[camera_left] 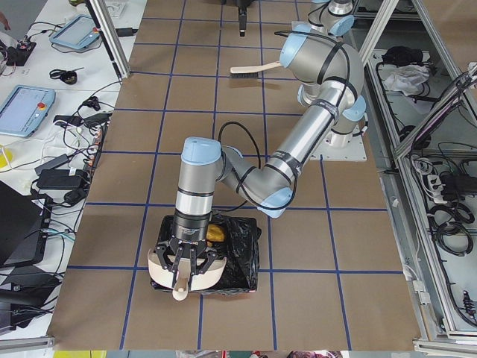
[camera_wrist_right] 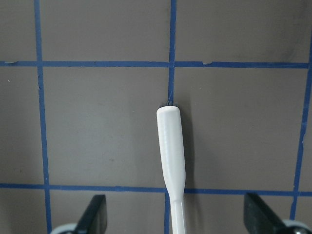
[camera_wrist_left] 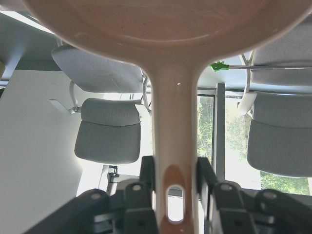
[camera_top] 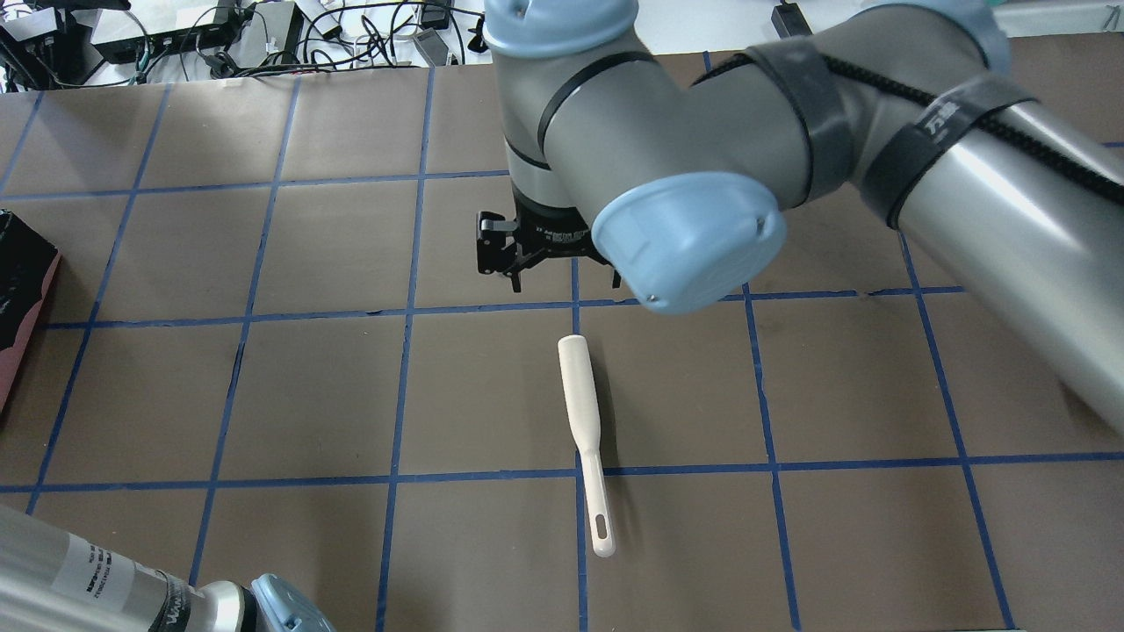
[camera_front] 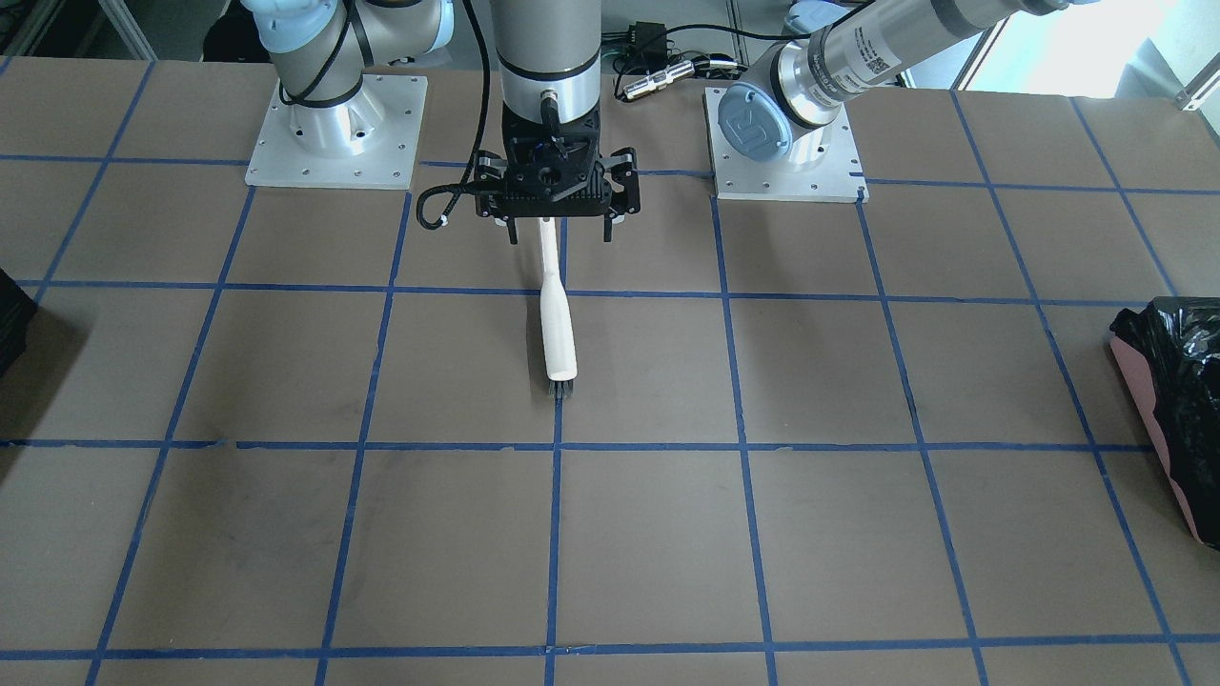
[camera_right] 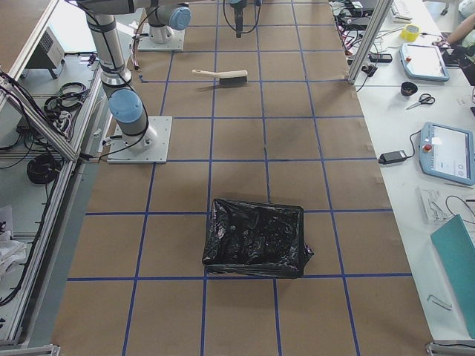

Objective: Sweep and dump trash in nearest bin

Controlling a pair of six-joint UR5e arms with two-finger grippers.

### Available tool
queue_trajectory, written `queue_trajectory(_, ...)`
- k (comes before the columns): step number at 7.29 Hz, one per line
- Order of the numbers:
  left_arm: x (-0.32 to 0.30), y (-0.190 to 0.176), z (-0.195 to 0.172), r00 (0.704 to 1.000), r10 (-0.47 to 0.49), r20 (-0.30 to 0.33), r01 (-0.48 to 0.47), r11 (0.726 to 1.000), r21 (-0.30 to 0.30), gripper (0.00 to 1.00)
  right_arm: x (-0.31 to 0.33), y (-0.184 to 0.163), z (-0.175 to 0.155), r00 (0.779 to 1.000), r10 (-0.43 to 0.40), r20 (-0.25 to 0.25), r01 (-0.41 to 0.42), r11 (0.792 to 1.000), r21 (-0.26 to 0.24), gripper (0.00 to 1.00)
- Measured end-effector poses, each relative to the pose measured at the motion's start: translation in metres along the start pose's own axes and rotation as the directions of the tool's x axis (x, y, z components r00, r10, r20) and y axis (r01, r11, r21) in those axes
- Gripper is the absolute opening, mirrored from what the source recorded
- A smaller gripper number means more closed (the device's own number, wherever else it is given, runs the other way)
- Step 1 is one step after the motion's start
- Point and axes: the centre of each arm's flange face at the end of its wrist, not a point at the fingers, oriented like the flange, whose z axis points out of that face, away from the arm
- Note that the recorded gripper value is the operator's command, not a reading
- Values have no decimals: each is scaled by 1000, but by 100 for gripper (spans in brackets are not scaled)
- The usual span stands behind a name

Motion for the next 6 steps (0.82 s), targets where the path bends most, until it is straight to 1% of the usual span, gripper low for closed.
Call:
queue_trajectory(1,-6,10,-12,1000,-8,28,8,1000,10,0,27,-12,-22,1000,2,0,-2,1000,8,99)
queue_trajectory(2,-10,21,-27,999,-11,44,11,1000,18,0,64,-20,-41,1000,-9,-5,9,1000,6,99)
queue_trajectory(3,-15,28,-43,998,-13,59,10,998,56,0,104,-23,-58,1000,-27,-9,27,1000,7,98)
queue_trajectory(4,-19,25,-51,997,-32,77,22,992,128,0,133,-16,-68,999,-43,-12,43,999,12,100)
queue_trajectory(5,-24,13,-50,993,-77,86,56,972,228,0,147,-3,-71,999,-46,-11,47,998,29,100)
queue_trajectory(6,-30,-4,-50,988,-127,90,92,943,320,0,154,6,-73,999,-47,-10,47,997,61,100)
